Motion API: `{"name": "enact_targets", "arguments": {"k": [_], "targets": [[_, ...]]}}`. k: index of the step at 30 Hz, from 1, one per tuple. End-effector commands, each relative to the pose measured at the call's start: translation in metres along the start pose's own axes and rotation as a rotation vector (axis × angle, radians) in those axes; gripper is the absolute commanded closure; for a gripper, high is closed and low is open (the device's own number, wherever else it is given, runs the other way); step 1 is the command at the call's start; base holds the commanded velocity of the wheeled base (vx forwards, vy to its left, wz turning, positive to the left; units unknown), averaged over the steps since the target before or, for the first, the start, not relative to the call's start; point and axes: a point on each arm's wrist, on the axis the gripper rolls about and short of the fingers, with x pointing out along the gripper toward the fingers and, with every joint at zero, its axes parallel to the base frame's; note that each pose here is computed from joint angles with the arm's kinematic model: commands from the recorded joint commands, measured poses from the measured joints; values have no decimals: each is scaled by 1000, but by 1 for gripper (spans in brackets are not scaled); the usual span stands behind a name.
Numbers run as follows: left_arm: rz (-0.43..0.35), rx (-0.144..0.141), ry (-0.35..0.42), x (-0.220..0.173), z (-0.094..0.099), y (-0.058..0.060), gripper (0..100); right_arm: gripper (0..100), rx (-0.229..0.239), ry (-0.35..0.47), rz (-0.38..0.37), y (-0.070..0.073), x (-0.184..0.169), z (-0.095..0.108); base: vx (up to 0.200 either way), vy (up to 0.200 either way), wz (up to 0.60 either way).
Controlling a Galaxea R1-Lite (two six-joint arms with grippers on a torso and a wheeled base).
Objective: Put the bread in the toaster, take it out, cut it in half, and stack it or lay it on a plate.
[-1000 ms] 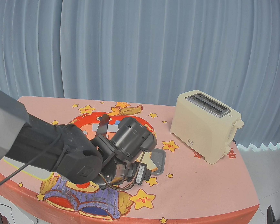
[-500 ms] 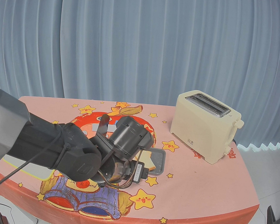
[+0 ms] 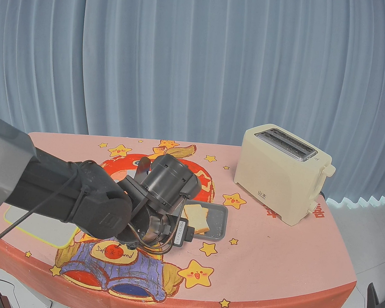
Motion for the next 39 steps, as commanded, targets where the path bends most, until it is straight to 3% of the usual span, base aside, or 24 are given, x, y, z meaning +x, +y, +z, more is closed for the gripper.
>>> {"name": "enact_targets", "arguments": {"k": [1, 16, 21, 23, 30, 33, 34, 38, 39], "targets": [[-1, -7, -10, -2, 3, 1, 0, 0, 0, 1, 1, 0, 0, -5, 0, 0, 0], [-53, -36, -105, -37, 16, 4, 0, 0, 0, 1, 1, 0, 0, -5, 0, 0, 0], [-8, -46, -135, -45, 15, 9, 0, 0, 0, 1, 1, 0, 0, -5, 0, 0, 0], [15, -45, -140, -49, 10, 15, 0, 0, 0, 1, 1, 0, 0, -5, 0, 0, 0], [-13, -80, -209, -81, 14, 27, 0, 0, 0, 1, 1, 0, 0, -5, 0, 0, 0], [8, -109, -231, -86, 18, 41, 0, 0, 0, 1, 1, 0, 0, -5, 0, 0, 0], [22, -132, -245, -89, 21, 50, 0, 0, 0, 1, 1, 0, 0, -5, 0, 0, 0], [39, -142, -261, -95, 23, 62, 0, 0, 0, 1, 1, 0, 0, -5, 0, 0, 0], [60, -156, -266, -97, 24, 72, 0, 0, 0, 1, 1, 0, 0, -5, 0, 0, 0]]}}
